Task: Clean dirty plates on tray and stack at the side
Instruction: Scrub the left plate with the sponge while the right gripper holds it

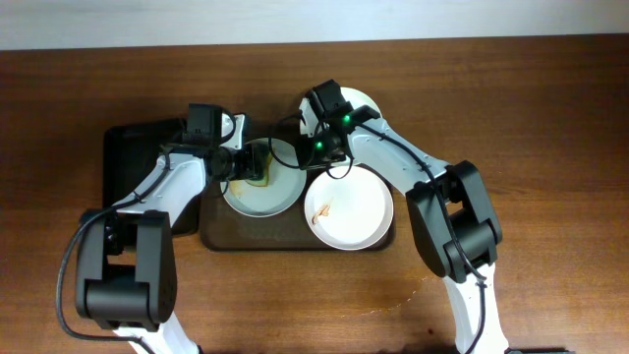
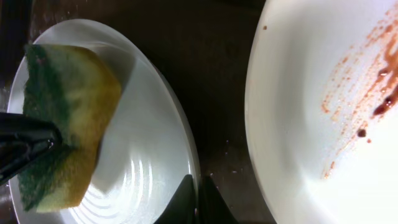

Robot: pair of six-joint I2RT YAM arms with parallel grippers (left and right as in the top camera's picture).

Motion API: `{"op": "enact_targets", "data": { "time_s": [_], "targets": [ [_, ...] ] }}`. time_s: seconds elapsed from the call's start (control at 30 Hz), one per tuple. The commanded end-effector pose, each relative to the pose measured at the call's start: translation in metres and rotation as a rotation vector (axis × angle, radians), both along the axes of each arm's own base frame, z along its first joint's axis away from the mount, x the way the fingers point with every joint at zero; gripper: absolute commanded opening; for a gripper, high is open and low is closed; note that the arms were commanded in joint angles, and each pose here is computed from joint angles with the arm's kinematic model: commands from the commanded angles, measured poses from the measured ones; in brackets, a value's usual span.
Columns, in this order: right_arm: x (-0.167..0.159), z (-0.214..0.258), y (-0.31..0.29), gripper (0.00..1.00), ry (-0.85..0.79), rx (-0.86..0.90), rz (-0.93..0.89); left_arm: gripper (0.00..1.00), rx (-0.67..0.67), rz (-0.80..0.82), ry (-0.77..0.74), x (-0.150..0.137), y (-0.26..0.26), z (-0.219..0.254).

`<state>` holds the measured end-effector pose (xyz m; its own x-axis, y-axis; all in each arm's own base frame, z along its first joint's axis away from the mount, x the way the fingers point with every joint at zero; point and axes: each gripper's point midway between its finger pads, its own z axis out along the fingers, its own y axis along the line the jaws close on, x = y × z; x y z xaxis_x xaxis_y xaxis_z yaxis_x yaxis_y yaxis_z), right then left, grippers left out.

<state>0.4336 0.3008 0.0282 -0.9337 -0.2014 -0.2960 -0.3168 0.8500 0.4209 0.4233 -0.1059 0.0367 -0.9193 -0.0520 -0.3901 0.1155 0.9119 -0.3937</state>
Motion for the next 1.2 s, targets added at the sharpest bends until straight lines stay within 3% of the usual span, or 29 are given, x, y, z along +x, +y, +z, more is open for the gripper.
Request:
{"op": "enact_targets", "data": {
  "time_s": [0.0, 0.13, 0.17, 0.2, 0.27, 0.3, 0.33, 0.37, 0.43, 0.5, 0.6, 0.67, 0.73, 0.77, 0.8, 0.9, 0.97, 1.03, 1.1, 1.17],
  "targets": [
    [-0.007, -0.009, 0.017, 0.04, 0.054, 0.006, -0.063, 0.01, 0.147, 0.105, 0.054, -0.004, 0.028, -0.017],
    [-0.020, -0.033, 0.023, 0.04, 0.089, -0.068, -0.101, 0.01, 0.163, 0.090, 0.236, -0.047, 0.030, -0.030],
    [-0.022, -0.039, 0.021, 0.04, 0.110, -0.073, -0.120, 0.01, 0.132, 0.075, 0.267, -0.054, 0.024, -0.030],
    [-0.023, -0.044, 0.021, 0.04, 0.123, -0.073, -0.119, 0.01, 0.015, 0.034, 0.288, -0.059, 0.004, -0.024],
    [-0.023, -0.043, 0.022, 0.04, 0.133, -0.054, -0.116, 0.01, -0.098, -0.008, 0.229, -0.046, -0.015, -0.012],
    [-0.022, -0.043, 0.021, 0.04, 0.134, -0.053, -0.118, 0.01, -0.084, -0.001, 0.182, -0.036, -0.012, -0.011],
    [-0.022, -0.043, 0.021, 0.04, 0.135, -0.051, -0.118, 0.01, 0.023, 0.048, 0.126, -0.021, 0.007, -0.015],
    [-0.021, -0.043, 0.020, 0.04, 0.135, -0.051, -0.121, 0.01, 0.228, 0.137, 0.103, -0.015, 0.043, -0.024],
    [-0.015, -0.043, 0.014, 0.04, 0.128, -0.045, -0.136, 0.01, 0.410, 0.245, 0.198, -0.038, 0.078, -0.033],
    [-0.008, -0.042, 0.006, 0.04, 0.127, -0.043, -0.156, 0.01, 0.464, 0.276, 0.362, -0.077, 0.088, -0.038],
    [-0.006, -0.042, 0.003, 0.04, 0.127, -0.042, -0.163, 0.01, 0.460, 0.244, 0.475, -0.105, 0.085, -0.039],
    [-0.005, -0.042, 0.003, 0.04, 0.127, -0.041, -0.164, 0.01, 0.328, 0.135, 0.414, -0.090, 0.059, -0.039],
    [-0.005, -0.042, 0.003, 0.04, 0.127, -0.041, -0.164, 0.01, 0.075, -0.060, 0.215, -0.052, 0.009, -0.024],
    [-0.005, -0.042, 0.003, 0.04, 0.127, -0.041, -0.164, 0.01, 0.027, -0.080, 0.143, -0.037, 0.000, -0.017],
    [-0.005, -0.042, 0.002, 0.04, 0.127, -0.041, -0.166, 0.01, 0.043, -0.070, 0.064, -0.019, 0.001, -0.013],
    [-0.005, -0.042, 0.002, 0.04, 0.127, -0.041, -0.166, 0.01, 0.293, 0.057, -0.044, 0.011, 0.046, -0.015],
    [-0.004, -0.042, 0.002, 0.04, 0.124, -0.039, -0.166, 0.01, 0.447, 0.218, -0.041, 0.014, 0.082, -0.014],
    [-0.003, -0.042, 0.003, 0.04, 0.121, -0.037, -0.166, 0.01, 0.515, 0.294, -0.013, 0.007, 0.098, -0.015],
    [-0.003, -0.042, 0.003, 0.04, 0.121, -0.037, -0.166, 0.01, 0.471, 0.263, 0.049, -0.005, 0.089, -0.022],
    [-0.003, -0.042, 0.003, 0.04, 0.121, -0.037, -0.166, 0.01, 0.267, 0.144, 0.111, -0.018, 0.049, -0.026]
  ]
}}
